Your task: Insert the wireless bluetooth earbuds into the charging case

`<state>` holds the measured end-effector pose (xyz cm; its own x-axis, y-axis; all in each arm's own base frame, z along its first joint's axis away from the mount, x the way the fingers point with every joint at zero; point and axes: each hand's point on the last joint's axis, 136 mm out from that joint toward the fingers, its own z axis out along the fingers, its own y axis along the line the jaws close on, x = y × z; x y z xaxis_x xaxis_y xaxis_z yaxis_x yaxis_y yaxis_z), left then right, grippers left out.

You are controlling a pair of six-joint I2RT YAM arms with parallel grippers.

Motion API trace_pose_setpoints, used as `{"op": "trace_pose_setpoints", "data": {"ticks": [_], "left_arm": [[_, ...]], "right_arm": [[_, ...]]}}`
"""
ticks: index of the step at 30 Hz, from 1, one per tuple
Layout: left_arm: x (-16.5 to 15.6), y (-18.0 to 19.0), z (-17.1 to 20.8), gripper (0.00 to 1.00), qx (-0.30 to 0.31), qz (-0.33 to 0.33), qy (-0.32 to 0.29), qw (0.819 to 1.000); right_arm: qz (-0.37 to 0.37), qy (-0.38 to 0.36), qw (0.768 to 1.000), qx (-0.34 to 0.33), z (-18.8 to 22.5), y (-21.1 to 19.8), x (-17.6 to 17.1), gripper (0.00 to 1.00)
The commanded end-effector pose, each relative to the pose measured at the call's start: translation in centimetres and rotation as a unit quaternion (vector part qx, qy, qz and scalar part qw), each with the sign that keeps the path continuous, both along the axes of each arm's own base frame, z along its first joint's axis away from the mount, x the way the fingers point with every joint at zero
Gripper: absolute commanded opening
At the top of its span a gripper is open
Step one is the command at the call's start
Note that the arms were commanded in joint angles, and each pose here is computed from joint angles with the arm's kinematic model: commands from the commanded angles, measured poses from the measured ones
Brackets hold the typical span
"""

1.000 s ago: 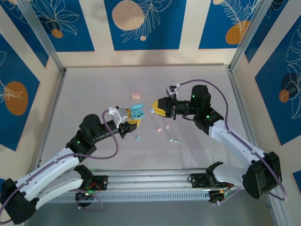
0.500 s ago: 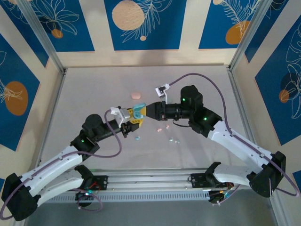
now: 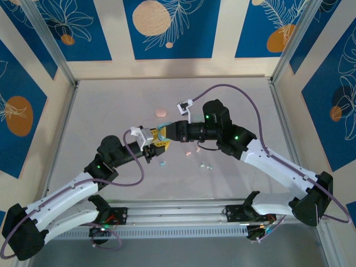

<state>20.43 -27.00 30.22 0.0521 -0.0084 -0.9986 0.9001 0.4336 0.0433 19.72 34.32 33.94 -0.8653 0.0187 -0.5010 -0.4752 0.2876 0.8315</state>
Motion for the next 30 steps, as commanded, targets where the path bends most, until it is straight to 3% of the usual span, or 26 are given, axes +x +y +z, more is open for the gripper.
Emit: {"op": "trace_pose_setpoints", "data": {"ticks": [1, 12, 30], "left_arm": [[-0.6, -0.2, 1.6, 0.28, -0.026, -0.017, -0.022, 0.999], [-0.6, 0.2, 2.5, 0.28, -0.052, -0.011, -0.023, 0.998], [-0.8, 0.2, 3.0, 0.28, -0.055, -0.014, -0.026, 0.998]], "right_arm": [[-0.019, -0.019, 0.999, -0.019, 0.2, 0.1, 0.5, 0.23], [-0.033, -0.046, 0.994, -0.093, -1.0, -0.1, 0.2, 0.24], [-0.049, -0.053, 0.987, -0.143, -1.4, -0.1, 0.6, 0.29]]}}
